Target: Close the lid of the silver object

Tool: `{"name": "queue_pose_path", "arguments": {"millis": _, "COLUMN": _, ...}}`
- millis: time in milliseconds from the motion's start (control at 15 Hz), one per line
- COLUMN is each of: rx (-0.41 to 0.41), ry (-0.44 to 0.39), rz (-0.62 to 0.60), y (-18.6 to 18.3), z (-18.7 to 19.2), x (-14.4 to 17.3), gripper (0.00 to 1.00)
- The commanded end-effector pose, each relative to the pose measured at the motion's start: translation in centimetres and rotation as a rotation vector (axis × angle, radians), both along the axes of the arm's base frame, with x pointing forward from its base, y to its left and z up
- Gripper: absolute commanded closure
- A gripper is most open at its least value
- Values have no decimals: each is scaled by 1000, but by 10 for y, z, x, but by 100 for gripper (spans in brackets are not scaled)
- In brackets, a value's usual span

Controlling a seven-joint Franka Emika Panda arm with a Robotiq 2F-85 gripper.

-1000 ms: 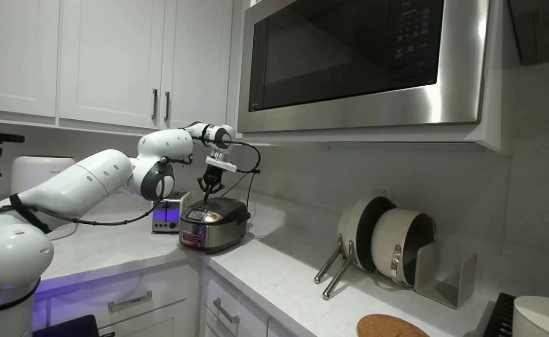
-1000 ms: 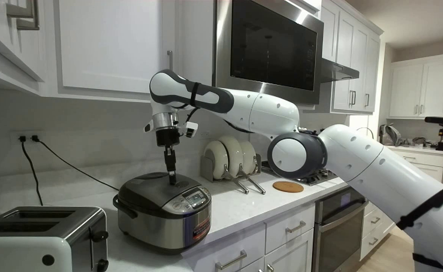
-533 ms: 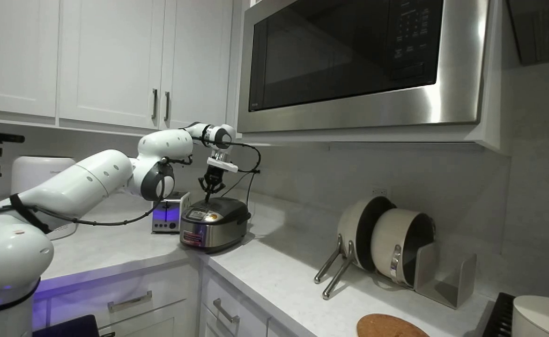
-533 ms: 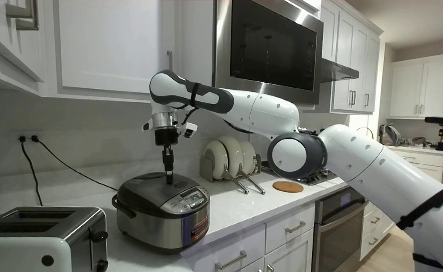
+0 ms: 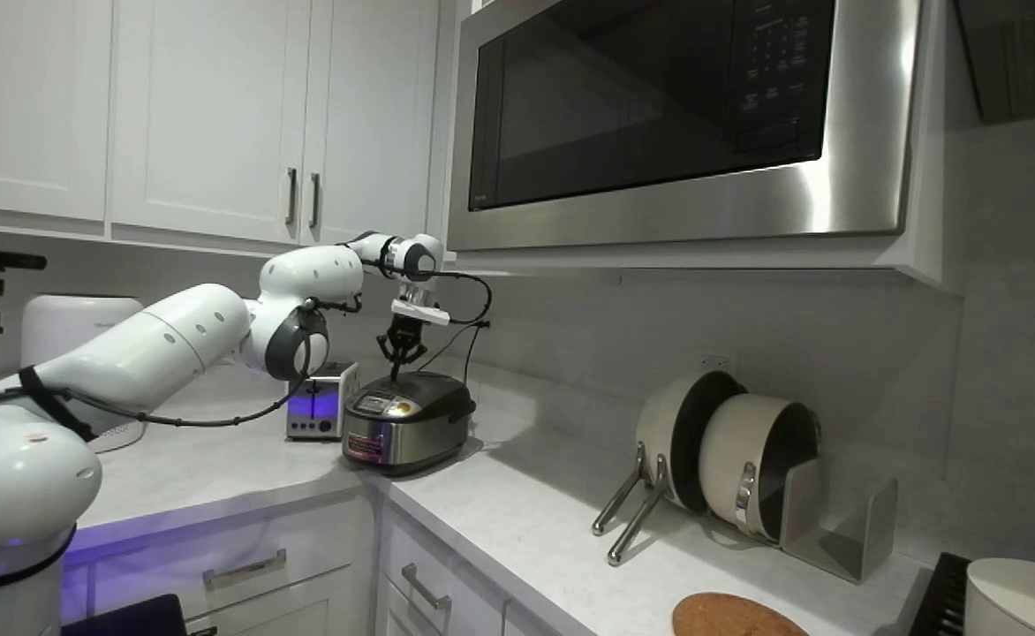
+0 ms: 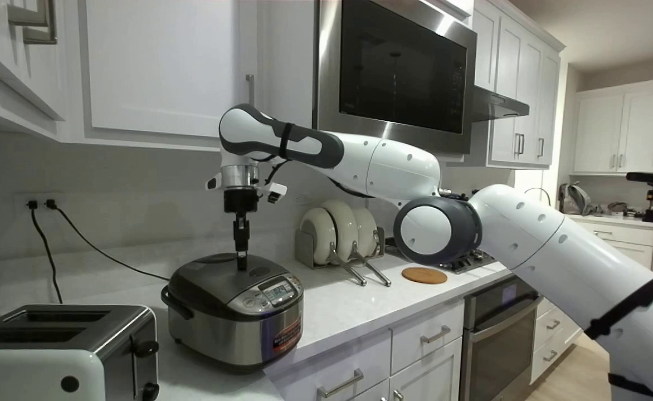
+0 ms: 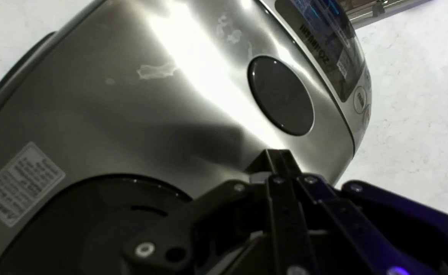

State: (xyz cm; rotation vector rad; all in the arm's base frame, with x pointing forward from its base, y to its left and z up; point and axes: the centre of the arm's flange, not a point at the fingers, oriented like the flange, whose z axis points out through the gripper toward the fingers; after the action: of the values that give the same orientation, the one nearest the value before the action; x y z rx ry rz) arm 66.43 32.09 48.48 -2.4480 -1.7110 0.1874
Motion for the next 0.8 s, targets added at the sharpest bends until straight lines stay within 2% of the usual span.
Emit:
{"name": "queue_pose_path", "arguments": {"millis": 0, "rx": 24, "ry": -54, "rz": 5, "y": 30, "z": -26, "x": 63, "gripper": 100}}
{"name": "queue_pose_path", "arguments": {"millis": 333, "rx": 6, "ry": -2, "rz": 5, "y": 28, "z": -32, "x": 63, "gripper": 100}}
{"name": "queue_pose_path", "arguments": {"millis": 733, "rx": -25, "ry": 18, "rz": -2, "y": 26, "z": -40, "x": 59, "gripper": 100}}
